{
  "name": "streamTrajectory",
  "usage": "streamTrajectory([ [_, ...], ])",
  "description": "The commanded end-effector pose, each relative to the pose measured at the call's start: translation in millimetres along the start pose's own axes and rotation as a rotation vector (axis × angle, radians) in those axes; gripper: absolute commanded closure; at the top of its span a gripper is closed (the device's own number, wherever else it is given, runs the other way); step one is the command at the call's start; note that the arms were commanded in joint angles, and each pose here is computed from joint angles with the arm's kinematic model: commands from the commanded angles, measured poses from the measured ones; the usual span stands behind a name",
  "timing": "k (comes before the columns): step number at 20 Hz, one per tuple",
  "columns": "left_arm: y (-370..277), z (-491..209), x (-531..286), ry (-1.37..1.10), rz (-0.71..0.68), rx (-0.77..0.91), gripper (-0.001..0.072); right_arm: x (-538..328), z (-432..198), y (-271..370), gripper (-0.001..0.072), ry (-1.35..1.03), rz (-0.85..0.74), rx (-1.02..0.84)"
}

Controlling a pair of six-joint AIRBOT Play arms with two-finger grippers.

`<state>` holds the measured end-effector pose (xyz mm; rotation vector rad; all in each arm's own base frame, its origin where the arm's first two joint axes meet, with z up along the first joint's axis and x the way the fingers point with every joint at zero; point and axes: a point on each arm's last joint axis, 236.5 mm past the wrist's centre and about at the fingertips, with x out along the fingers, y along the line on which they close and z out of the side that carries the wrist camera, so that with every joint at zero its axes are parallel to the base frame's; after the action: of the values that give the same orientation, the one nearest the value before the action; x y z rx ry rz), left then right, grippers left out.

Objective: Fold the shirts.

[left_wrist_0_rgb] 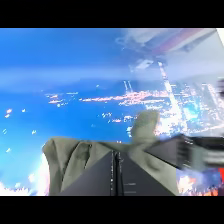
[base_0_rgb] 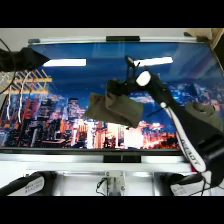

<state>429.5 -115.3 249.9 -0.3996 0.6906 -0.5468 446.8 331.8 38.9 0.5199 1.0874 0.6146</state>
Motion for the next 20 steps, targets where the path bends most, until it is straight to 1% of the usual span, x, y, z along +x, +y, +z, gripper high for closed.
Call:
streamTrajectory([
  [1, 11, -6, -18, 0.011, 0.039, -0.009, 0.0678, 53, -14, 8, 0.0474, 0.007, 0.087, 0.148],
  [2, 12, -12, -13, 0.029, 0.036, -0.017, 0.0678, 56, -18, 8, 0.0191, 0.02, 0.096, 0.164],
  [3, 15, -20, -9, 0.047, 0.034, -0.029, 0.0678, 54, -19, 8, 0.015, 0.032, 0.099, 0.144],
  [5, 21, -35, 0, 0.086, 0.032, -0.051, 0.0678, 32, -17, -1, 0.015, 0.069, 0.082, 0.08],
  [7, 27, -47, 6, 0.113, 0.034, -0.068, 0.0678, -6, -8, -35, 0.0151, 0.09, -0.025, 0.009],
  [8, 29, -51, 8, 0.121, 0.035, -0.068, 0.0678, -34, -3, -66, 0.0151, 0.101, -0.135, -0.011],
  [9, 30, -53, 9, 0.126, 0.035, -0.068, 0.0678, -67, -1, -107, 0.0151, 0.124, -0.279, -0.013],
  [11, 30, -52, 9, 0.124, 0.035, -0.069, 0.0678, -131, -19, -184, 0.015, 0.244, -0.54, 0.035],
  [12, 31, -52, 9, 0.12, 0.036, -0.068, 0.0678, -151, -38, -209, 0.0114, 0.324, -0.588, 0.101],
  [13, 31, -50, 9, 0.115, 0.038, -0.068, 0.0677, -154, -55, -219, 0.0053, 0.367, -0.561, 0.171],
  [15, 29, -47, 10, 0.1, 0.029, -0.073, 0.0678, -128, -77, -214, 0.0048, 0.367, -0.411, 0.286],
  [16, 26, -45, 10, 0.093, 0.018, -0.079, 0.0677, -114, -82, -212, 0.0048, 0.351, -0.371, 0.297],
  [20, 19, -43, 10, 0.084, -0.012, -0.069, 0.0678, -75, -100, -217, 0.0048, 0.369, -0.34, 0.301],
])
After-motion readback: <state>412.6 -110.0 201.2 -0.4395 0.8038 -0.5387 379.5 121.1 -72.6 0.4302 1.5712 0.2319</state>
